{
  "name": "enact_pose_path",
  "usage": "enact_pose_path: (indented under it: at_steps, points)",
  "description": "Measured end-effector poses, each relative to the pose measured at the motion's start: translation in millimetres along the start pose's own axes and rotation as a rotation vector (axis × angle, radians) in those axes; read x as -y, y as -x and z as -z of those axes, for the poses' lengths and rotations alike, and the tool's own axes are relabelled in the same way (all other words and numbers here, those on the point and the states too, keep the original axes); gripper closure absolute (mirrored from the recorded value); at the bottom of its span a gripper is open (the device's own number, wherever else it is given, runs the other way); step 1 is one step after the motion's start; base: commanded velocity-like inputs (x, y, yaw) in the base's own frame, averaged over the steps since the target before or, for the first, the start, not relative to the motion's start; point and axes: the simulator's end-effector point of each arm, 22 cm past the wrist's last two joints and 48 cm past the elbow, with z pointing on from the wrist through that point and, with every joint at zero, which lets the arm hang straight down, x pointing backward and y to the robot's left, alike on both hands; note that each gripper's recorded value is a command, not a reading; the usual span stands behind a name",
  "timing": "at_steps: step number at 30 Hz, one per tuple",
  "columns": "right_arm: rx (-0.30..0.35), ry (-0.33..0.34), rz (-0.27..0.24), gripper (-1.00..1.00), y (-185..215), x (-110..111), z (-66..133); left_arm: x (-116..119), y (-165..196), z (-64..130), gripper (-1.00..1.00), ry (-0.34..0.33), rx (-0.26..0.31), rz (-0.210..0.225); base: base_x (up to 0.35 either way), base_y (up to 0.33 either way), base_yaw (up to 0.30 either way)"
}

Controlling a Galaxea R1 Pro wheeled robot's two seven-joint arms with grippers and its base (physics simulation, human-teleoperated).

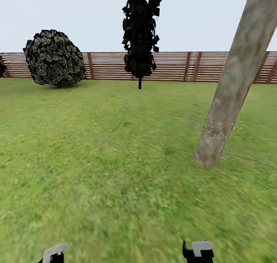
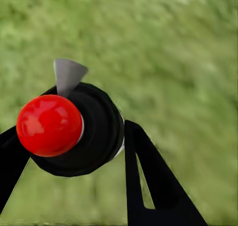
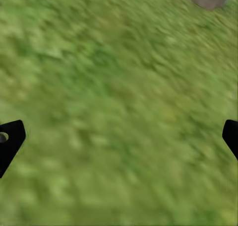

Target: In the garden, pick up the pesticide atomizer on the floor and spray pesticide onto both trees until each tree trunk is fully covered.

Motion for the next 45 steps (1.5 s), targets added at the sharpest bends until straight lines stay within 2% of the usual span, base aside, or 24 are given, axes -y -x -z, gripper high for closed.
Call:
enact_pose_path:
  at_steps: [45]
  points:
    - [-0.026, 0.006, 0.007, -1.0, -13, -3, 0.2, -2, -13, -1.3, 1.0, 0.005, -0.027, -0.007, 0.0, 0.0, 0.276]
